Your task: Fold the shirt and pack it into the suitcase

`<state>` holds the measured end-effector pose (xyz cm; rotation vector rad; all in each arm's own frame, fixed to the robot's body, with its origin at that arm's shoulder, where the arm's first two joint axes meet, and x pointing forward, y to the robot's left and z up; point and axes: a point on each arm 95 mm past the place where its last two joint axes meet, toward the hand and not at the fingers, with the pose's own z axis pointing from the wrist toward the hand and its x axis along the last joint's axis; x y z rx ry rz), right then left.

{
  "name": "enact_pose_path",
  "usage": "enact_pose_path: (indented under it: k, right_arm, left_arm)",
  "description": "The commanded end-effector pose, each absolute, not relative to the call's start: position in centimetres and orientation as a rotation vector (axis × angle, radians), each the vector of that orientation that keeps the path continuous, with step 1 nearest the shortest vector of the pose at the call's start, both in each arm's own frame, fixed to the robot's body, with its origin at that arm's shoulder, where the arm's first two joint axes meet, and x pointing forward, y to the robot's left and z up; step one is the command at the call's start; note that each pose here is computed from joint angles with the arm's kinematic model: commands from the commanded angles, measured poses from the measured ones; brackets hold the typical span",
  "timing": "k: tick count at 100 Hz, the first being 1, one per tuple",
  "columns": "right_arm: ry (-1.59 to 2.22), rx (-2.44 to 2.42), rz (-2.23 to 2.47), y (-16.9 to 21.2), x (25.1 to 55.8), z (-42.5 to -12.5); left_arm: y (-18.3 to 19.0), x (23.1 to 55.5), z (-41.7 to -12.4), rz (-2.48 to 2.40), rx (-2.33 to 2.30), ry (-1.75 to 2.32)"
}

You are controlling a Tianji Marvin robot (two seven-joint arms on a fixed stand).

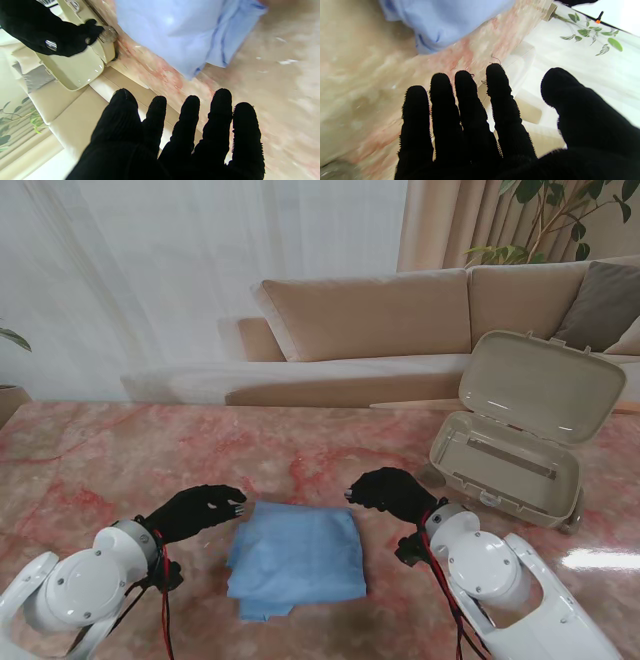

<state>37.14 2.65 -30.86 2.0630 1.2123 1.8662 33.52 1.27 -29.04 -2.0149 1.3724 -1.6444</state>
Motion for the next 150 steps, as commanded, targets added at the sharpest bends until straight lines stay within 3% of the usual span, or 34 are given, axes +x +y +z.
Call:
enact_pose_path:
  k: [1, 51, 113, 150]
  right_arm:
    - [1.239, 2.082, 1.888, 4.0, 37.1, -31.4]
    - [1.249, 2.156, 1.915, 7.8, 38.7, -34.2]
    - [1.453, 2.228, 1.862, 6.4, 37.3, -35.7]
    - [1.423, 2.220, 1.941, 5.1, 35.7, -33.5]
  left_arm:
    - [0.5, 34.3, -29.2, -1.668, -2.036, 1.404]
    - [-2.4, 38.8, -32.4, -1.704, -2.055, 1.508]
    - [-2.5, 37.2, -33.8, -1.666, -2.116, 1.627]
    - [-2.8, 36.6, -32.2, -1.728, -2.028, 1.610]
